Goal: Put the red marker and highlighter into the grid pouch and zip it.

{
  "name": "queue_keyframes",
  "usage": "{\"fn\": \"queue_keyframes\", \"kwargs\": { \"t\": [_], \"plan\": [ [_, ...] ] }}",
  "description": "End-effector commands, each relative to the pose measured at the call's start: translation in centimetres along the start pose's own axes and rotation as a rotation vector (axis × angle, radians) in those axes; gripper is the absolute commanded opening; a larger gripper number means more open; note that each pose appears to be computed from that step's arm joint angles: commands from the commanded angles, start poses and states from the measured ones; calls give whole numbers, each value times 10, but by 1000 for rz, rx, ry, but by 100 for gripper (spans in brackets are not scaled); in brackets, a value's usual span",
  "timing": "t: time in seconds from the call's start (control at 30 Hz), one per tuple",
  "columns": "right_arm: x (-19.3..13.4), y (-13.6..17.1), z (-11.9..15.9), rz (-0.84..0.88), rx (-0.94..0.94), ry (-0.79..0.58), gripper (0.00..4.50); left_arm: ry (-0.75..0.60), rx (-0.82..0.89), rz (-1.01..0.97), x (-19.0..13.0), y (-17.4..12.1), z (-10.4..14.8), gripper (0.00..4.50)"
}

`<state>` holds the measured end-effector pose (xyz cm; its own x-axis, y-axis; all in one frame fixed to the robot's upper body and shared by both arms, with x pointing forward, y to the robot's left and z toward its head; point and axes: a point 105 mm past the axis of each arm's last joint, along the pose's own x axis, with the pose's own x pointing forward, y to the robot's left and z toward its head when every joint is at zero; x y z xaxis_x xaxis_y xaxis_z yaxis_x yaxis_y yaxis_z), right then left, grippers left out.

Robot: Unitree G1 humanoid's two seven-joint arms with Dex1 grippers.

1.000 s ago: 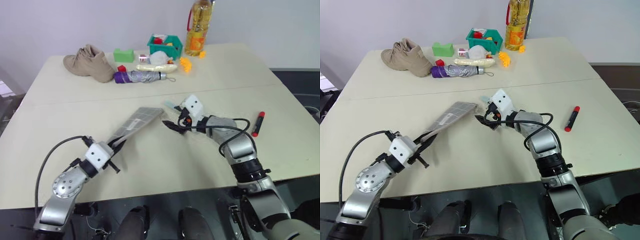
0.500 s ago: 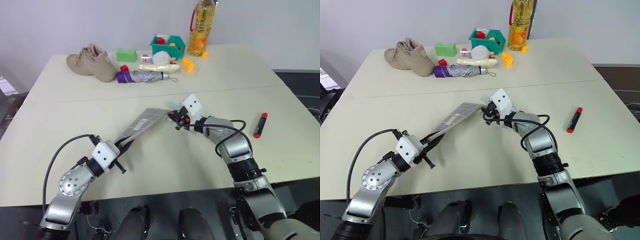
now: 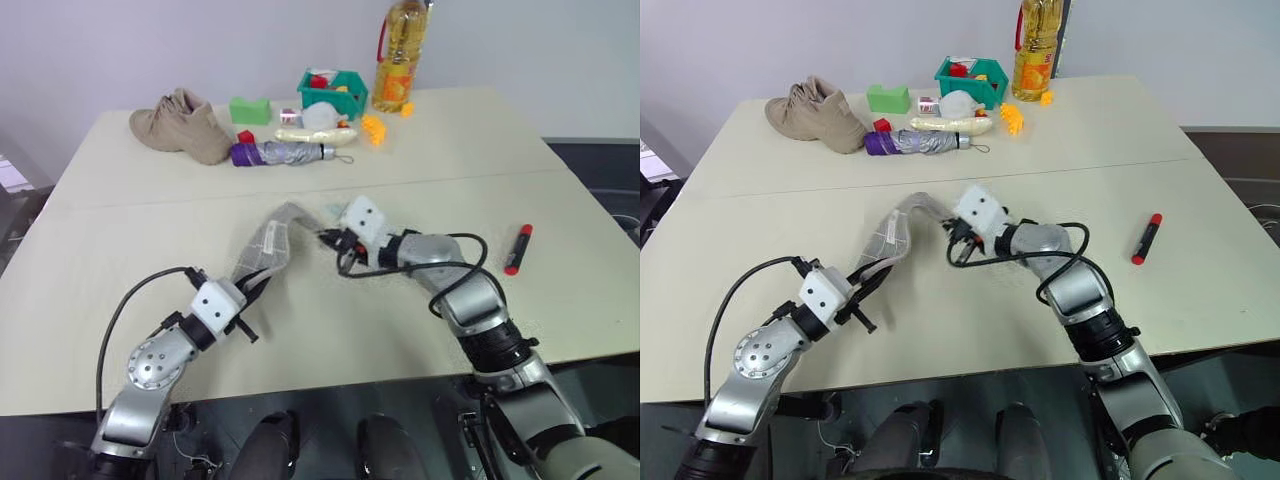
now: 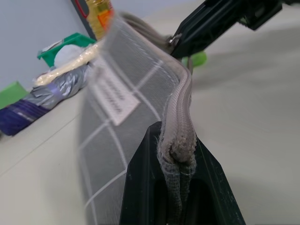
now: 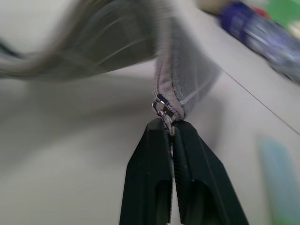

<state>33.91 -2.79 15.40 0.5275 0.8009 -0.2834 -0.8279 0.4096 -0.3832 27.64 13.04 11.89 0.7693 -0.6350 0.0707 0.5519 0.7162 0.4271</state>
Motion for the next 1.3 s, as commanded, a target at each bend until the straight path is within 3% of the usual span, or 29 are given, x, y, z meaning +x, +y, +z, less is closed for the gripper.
{"fn": "queue_keyframes", "kwargs": {
  "t": [0.03, 0.17, 0.47, 0.57, 0.77, 0.8, 1.0, 1.2, 1.3],
  "plan": [
    [5, 22, 26, 80, -124, -43, 2, -52, 15, -2, 8, -4, 15, 0],
    [5, 9, 15, 12, -122, 11, 2, -57, 6, 5, 7, -4, 16, 0],
    [-24, -68, -33, -285, 6, 153, 2, 9, -24, 46, -16, 12, 8, 0],
    [-29, -80, -37, -321, 73, 129, 105, 21, -31, 46, -19, 15, 7, 0],
    [-27, -71, -29, -268, 202, 67, 427, 14, -60, 35, -15, 11, 9, 0],
    [-27, -66, -31, -256, 235, 70, 443, 10, -64, 37, -13, 10, 9, 0],
    [-22, -53, -39, -256, 384, 67, 443, -10, -89, 37, -9, 7, 13, 0],
    [-10, -57, -48, -323, 408, 56, 443, -23, -98, 16, -7, 3, 16, 0],
    [-6, -62, -51, -344, 442, 39, 354, -25, -98, 12, -7, 2, 16, 0]
  ]
}}
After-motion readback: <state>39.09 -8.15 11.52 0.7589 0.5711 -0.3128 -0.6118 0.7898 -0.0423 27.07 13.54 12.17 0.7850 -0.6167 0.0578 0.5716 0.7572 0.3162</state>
